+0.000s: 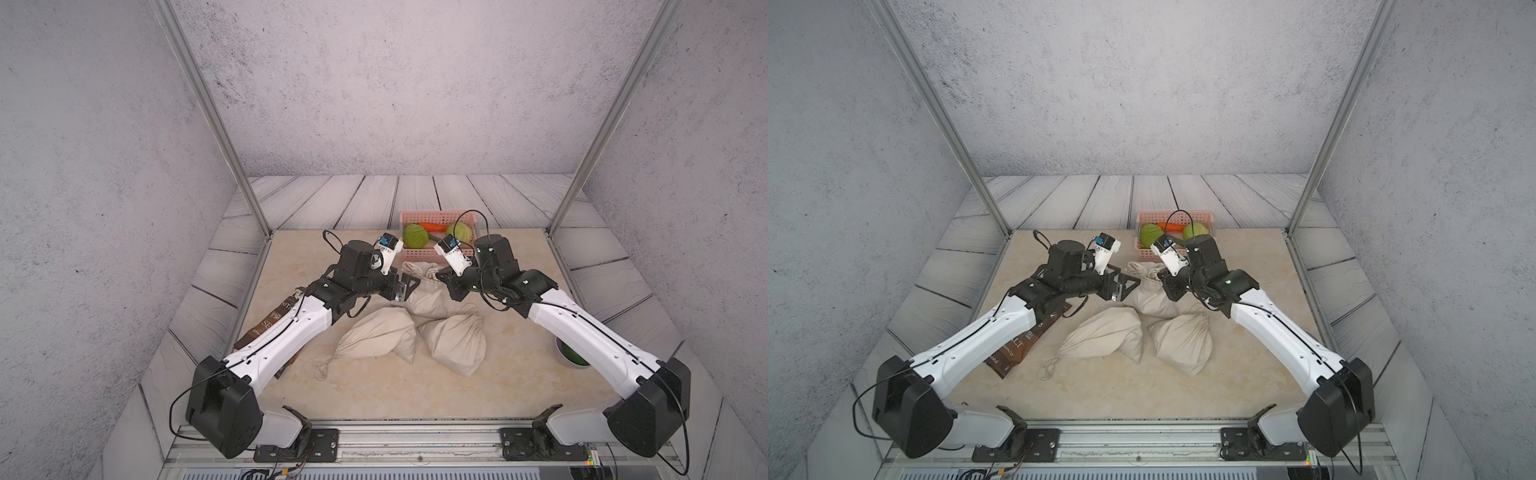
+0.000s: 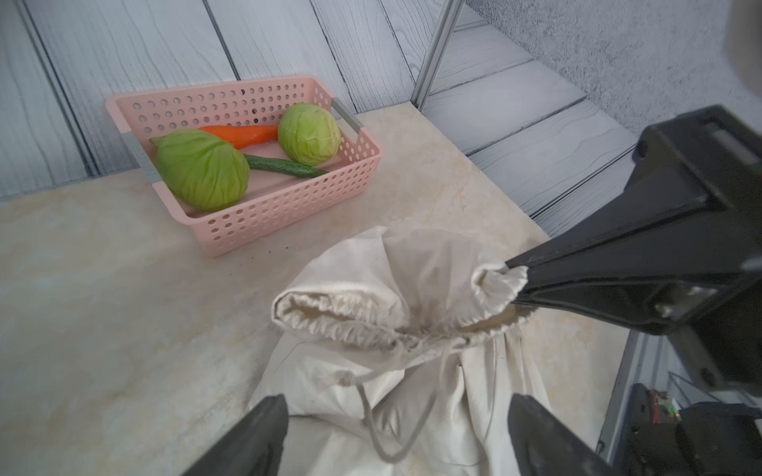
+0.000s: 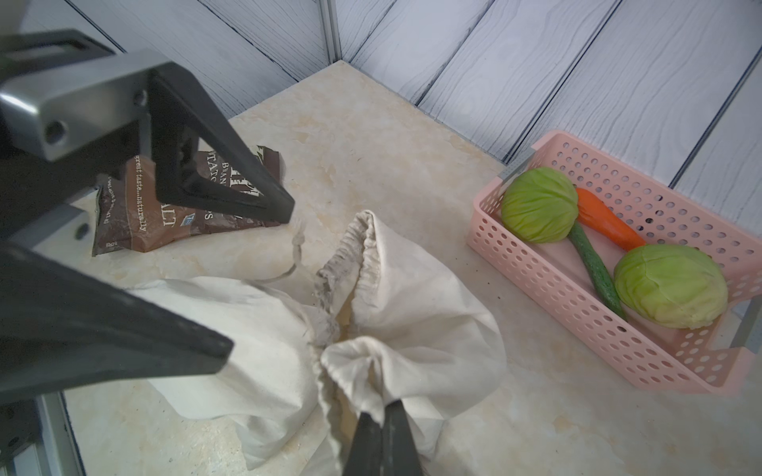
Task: Close the soil bag
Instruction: Frap the soil bag at the center of the board.
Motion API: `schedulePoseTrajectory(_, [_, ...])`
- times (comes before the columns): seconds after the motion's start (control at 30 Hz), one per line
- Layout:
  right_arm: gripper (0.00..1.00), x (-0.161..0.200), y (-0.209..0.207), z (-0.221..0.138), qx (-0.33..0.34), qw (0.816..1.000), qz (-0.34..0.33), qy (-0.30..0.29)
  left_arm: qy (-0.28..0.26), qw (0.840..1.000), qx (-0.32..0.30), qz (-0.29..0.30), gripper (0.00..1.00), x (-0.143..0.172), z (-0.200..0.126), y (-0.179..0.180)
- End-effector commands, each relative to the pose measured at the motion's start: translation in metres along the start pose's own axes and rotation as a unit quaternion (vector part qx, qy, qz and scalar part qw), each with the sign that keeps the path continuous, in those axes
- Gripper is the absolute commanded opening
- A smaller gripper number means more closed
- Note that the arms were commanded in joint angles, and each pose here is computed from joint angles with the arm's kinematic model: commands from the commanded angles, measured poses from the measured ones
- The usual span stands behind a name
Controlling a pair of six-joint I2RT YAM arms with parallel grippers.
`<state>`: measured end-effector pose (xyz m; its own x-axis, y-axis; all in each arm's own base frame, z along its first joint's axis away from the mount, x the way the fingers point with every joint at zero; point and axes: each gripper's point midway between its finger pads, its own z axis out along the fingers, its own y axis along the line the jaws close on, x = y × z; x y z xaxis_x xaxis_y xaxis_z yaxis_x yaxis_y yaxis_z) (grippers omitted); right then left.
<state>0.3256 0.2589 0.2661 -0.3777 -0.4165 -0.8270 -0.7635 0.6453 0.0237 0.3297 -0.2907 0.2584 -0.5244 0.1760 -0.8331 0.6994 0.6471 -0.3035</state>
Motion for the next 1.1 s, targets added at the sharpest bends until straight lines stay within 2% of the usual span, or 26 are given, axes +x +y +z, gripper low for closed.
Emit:
schedulePoseTrajectory(0.0, [0.00, -0.006, 0.006, -0.007, -0.013, 1.000, 0.002, -0.015, 0.006, 1.000, 0.010, 0.028, 0.83, -0.005, 0.008, -0.005])
schedulePoseTrajectory(0.1, [0.00, -0.005, 0.005, -0.007, -0.010, 1.000, 0.003, -0.015, 0.016, 0.999, 0.021, 0.027, 0.73, -0.002, 0.014, -0.007])
schedulePoseTrajectory(0.2, [0.00, -0.005, 0.004, -0.007, -0.006, 1.000, 0.003, -0.017, 0.017, 0.999, 0.030, 0.028, 0.53, 0.000, 0.015, -0.010])
schedulePoseTrajectory(0.3, [0.00, -0.003, 0.001, -0.006, 0.003, 1.000, 0.002, -0.014, 0.012, 0.999, 0.033, 0.032, 0.28, -0.002, 0.010, -0.013])
schedulePoseTrajectory(0.4, [0.00, 0.001, -0.009, -0.004, 0.032, 0.999, 0.006, -0.005, 0.005, 0.999, 0.010, 0.038, 0.02, -0.004, -0.005, -0.011])
schedulePoseTrajectory(0.6, [0.00, 0.016, -0.037, 0.002, 0.107, 0.994, 0.013, 0.011, -0.020, 0.997, -0.060, 0.043, 0.00, -0.014, -0.046, -0.001])
schedulePoseTrajectory(0.77, [0.00, 0.018, -0.047, 0.006, 0.136, 0.991, 0.016, 0.003, -0.044, 0.994, -0.084, 0.052, 0.00, -0.036, -0.082, -0.006])
schedulePoseTrajectory(0.8, [0.02, 0.016, -0.049, 0.005, 0.140, 0.990, 0.017, -0.001, -0.049, 0.994, -0.086, 0.054, 0.00, -0.042, -0.088, -0.008])
schedulePoseTrajectory(0.87, [0.11, 0.011, -0.049, 0.002, 0.140, 0.990, 0.018, -0.012, -0.054, 0.993, -0.087, 0.057, 0.00, -0.051, -0.094, -0.011])
schedulePoseTrajectory(0.93, [0.26, -0.001, -0.043, -0.006, 0.128, 0.991, 0.014, -0.034, -0.051, 0.994, -0.080, 0.057, 0.00, -0.057, -0.094, -0.015])
schedulePoseTrajectory(0.97, [0.35, -0.010, -0.035, -0.012, 0.110, 0.992, 0.010, -0.052, -0.049, 0.994, -0.077, 0.055, 0.00, -0.060, -0.094, -0.016])
schedulePoseTrajectory(1.07, [0.50, -0.035, -0.013, -0.035, 0.065, 0.992, -0.011, -0.110, -0.043, 0.995, -0.075, 0.048, 0.00, -0.066, -0.091, -0.017])
